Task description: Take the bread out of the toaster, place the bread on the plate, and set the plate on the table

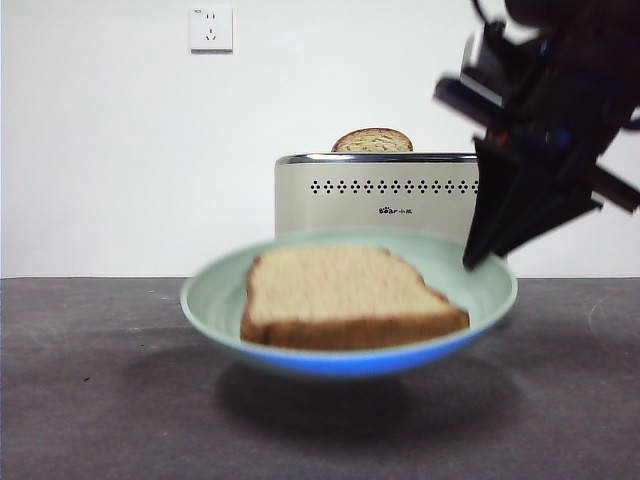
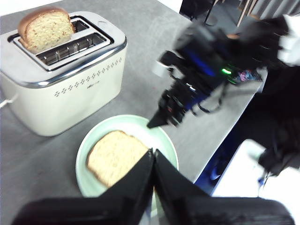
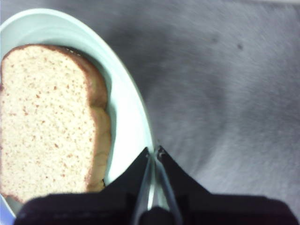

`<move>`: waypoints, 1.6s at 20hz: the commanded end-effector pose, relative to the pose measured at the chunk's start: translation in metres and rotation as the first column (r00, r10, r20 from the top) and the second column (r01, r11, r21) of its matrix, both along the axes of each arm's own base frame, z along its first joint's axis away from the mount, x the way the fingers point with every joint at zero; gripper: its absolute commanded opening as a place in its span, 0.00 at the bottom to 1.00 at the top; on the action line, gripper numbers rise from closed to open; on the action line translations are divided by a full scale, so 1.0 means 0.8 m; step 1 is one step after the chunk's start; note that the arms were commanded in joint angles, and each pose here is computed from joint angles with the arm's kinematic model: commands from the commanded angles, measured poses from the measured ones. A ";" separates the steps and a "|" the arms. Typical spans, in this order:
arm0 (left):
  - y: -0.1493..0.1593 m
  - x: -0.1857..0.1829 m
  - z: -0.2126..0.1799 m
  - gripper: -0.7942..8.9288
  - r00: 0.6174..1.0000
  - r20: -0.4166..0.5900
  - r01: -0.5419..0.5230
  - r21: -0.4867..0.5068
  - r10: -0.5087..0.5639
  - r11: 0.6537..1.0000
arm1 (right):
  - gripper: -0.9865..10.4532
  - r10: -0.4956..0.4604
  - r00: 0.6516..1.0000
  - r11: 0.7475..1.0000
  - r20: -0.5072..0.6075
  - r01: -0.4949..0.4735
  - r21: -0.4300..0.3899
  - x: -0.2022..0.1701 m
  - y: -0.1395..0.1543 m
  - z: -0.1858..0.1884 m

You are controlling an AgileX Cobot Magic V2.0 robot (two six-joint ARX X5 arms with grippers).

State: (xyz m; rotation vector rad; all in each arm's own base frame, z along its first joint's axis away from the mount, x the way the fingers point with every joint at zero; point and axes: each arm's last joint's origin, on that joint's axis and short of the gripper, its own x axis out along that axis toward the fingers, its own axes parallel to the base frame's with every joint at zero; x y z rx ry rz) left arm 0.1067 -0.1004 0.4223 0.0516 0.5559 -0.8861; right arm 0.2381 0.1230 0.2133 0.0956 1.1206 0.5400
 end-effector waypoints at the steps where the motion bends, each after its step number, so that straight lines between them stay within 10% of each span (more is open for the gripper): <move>1: 0.003 -0.009 0.000 0.07 1.000 0.027 0.014 0.040 -0.015 0.999 | 0.07 -0.029 0.999 1.000 -0.037 0.029 0.007 0.011 0.000 -0.017; 15: -0.004 -0.020 -0.002 0.07 0.996 0.020 0.083 0.053 -0.084 0.995 | 0.08 -0.031 0.990 0.999 -0.135 0.033 0.006 0.036 0.008 -0.070; 22: -0.003 -0.020 -0.003 0.07 0.996 0.010 0.083 0.061 -0.084 0.995 | 0.40 -0.029 0.993 0.999 -0.113 0.032 0.020 0.037 0.009 -0.067; 32: -0.004 -0.020 -0.003 0.07 0.996 0.012 0.083 0.061 -0.083 0.995 | 0.42 0.028 0.984 0.991 0.174 -0.050 0.125 -0.043 -0.022 0.068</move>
